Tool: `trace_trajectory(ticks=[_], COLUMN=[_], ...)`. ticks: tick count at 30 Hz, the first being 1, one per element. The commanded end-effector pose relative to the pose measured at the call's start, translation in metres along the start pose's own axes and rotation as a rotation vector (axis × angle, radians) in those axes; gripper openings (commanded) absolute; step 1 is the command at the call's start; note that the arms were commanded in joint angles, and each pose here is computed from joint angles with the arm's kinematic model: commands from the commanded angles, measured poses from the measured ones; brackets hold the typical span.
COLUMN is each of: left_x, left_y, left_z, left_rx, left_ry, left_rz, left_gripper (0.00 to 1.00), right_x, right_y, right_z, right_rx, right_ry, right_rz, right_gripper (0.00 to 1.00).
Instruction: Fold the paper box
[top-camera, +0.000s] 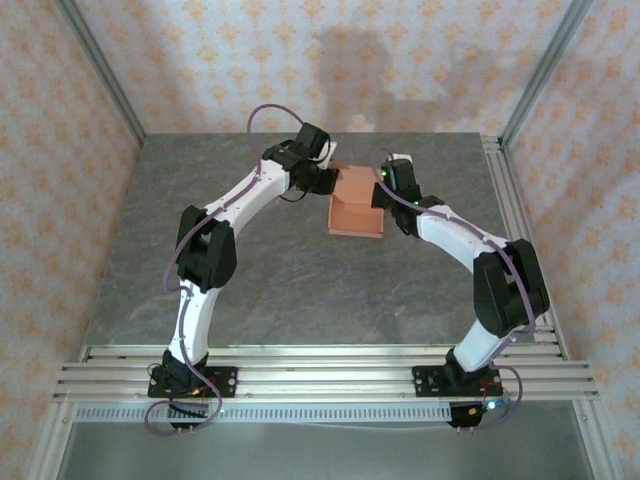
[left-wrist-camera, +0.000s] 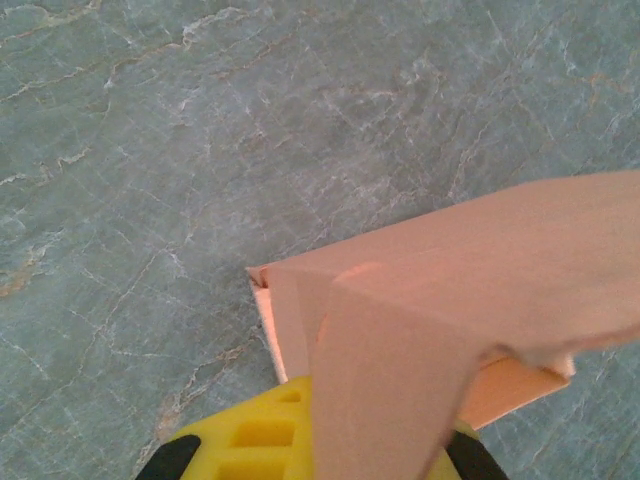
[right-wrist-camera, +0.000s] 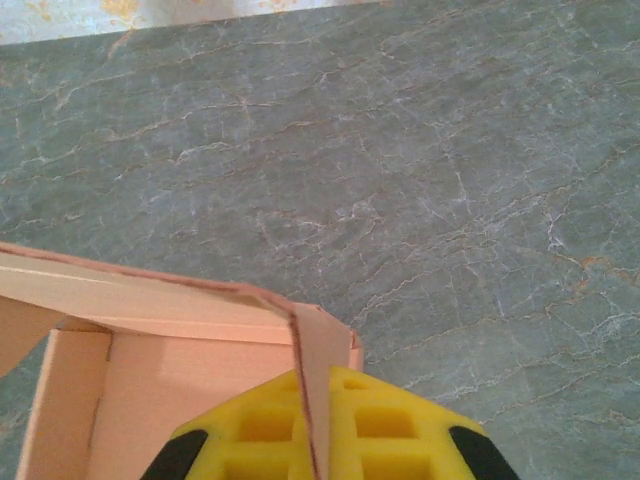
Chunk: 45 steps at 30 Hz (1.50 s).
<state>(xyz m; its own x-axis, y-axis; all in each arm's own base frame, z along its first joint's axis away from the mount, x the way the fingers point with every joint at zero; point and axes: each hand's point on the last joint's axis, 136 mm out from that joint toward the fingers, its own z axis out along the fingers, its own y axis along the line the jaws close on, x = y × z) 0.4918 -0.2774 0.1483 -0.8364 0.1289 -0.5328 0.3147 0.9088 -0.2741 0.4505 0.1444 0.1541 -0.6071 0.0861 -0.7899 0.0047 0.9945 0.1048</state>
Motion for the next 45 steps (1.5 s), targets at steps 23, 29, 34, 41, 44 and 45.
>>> trace_trajectory(ticks=[23,29,34,41,44,45], left_x=[-0.009,-0.003,0.002,0.008,0.010,0.011], left_y=[-0.018,-0.022,-0.024,-0.026,-0.026,-0.027], left_z=[-0.006,-0.003,-0.001,-0.002,0.000,0.000], left_rx=[-0.022,-0.013,-0.007,-0.003,0.000,0.001], left_ry=[-0.171,-0.171,-0.172,-0.179,-0.179,-0.179], left_rz=[-0.121,-0.139,-0.147,-0.163,-0.169,-0.170], left_gripper=[0.00,0.00,0.00,0.00,0.00,0.00], right_x=[-0.010,-0.004,0.002,0.010,0.013,0.014], right_y=[0.004,0.004,0.010,0.014,0.013,0.013], right_z=[-0.018,-0.019,-0.021,-0.024,-0.025,-0.025], right_rx=[0.018,0.020,0.009,-0.014,-0.019,-0.024], right_ry=[-0.295,-0.307,-0.331,-0.363,-0.369,-0.372], right_rz=[0.057,0.062,0.028,-0.002,0.000,0.000], right_gripper=[0.00,0.00,0.00,0.00,0.00,0.00])
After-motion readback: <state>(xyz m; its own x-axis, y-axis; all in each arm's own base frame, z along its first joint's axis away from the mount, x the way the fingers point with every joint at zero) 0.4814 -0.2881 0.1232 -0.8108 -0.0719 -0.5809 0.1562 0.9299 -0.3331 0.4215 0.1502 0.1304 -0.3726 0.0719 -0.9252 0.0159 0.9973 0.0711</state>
